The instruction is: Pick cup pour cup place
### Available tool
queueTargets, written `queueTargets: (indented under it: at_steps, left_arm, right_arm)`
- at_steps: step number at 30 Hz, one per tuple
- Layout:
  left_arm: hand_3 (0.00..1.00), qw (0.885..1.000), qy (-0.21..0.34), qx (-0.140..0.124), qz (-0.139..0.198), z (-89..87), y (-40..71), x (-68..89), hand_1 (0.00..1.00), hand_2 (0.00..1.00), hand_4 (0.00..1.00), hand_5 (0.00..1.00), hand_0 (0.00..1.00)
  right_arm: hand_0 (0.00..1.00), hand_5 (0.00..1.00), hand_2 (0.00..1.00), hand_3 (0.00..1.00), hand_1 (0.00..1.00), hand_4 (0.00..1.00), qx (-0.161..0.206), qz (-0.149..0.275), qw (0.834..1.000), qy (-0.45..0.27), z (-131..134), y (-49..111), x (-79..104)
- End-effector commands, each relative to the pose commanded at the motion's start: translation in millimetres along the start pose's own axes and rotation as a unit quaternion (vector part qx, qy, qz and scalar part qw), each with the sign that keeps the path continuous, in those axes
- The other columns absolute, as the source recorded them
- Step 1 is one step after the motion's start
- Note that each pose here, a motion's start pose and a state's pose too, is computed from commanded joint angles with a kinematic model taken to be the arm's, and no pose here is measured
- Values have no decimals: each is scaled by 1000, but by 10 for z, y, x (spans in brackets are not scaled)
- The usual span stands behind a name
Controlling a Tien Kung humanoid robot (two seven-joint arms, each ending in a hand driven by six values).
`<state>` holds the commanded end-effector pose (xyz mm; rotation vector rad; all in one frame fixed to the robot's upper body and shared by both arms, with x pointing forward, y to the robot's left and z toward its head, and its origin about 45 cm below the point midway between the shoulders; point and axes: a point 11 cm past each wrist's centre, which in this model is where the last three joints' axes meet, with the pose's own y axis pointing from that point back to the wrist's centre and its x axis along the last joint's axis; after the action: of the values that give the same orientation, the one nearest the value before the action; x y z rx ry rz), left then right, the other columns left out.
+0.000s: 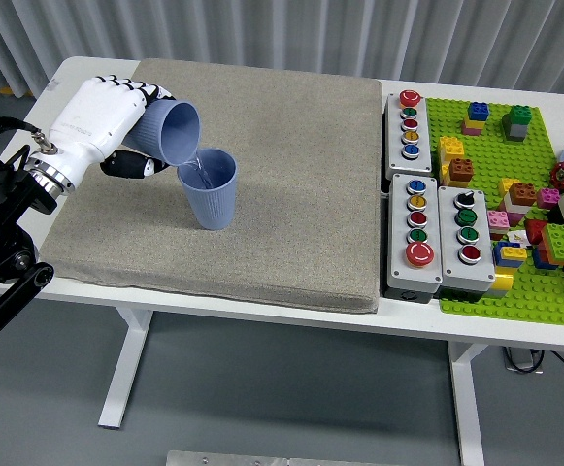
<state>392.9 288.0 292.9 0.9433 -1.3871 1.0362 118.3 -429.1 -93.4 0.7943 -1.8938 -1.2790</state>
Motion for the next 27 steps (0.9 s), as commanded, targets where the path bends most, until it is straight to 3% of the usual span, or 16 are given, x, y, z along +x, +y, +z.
queueTargets:
  at_steps: [27]
  left_arm:
    - [584, 998, -57, -1, 15, -40, -68, 59, 562, 625, 739, 157, 602]
  right_arm:
    - [719, 299, 724, 692, 683, 322, 2, -1, 1000, -3, -25, 4, -12]
